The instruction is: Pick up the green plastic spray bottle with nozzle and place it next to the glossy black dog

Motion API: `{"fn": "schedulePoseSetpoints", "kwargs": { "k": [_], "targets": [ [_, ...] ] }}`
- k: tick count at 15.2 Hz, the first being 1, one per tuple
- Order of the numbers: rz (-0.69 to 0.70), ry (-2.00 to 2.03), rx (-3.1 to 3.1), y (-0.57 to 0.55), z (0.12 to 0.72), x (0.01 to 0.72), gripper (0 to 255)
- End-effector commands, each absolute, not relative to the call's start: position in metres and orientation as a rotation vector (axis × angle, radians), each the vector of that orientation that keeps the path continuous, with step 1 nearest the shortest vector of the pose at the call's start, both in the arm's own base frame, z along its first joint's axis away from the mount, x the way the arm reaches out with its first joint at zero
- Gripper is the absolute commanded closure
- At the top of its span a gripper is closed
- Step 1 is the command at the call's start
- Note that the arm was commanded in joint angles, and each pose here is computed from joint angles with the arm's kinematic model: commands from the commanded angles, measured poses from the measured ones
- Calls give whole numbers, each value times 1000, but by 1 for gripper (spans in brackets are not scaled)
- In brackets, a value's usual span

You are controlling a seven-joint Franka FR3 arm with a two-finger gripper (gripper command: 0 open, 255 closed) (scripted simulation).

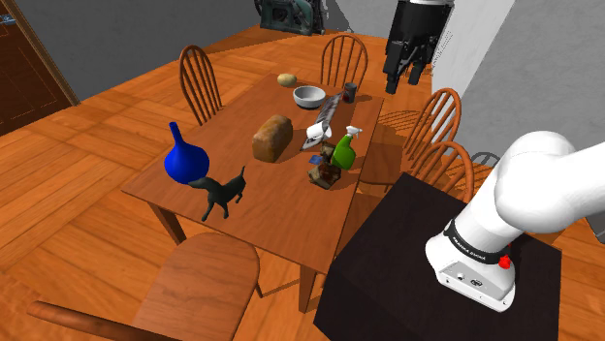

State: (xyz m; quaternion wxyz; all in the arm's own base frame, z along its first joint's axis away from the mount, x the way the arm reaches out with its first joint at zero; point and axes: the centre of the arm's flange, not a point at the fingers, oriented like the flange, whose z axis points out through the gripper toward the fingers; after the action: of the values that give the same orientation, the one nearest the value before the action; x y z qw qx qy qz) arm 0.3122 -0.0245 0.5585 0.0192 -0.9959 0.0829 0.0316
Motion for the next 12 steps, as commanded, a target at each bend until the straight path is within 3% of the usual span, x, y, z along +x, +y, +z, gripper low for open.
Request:
{"fn": "schedulePoseSetpoints", "kwargs": {
  "k": [1,12],
  "targets": [
    [98,257,-3091,-25,558,312,0],
    [70,112,-3108,-113,460,366,0]
  ]
}}
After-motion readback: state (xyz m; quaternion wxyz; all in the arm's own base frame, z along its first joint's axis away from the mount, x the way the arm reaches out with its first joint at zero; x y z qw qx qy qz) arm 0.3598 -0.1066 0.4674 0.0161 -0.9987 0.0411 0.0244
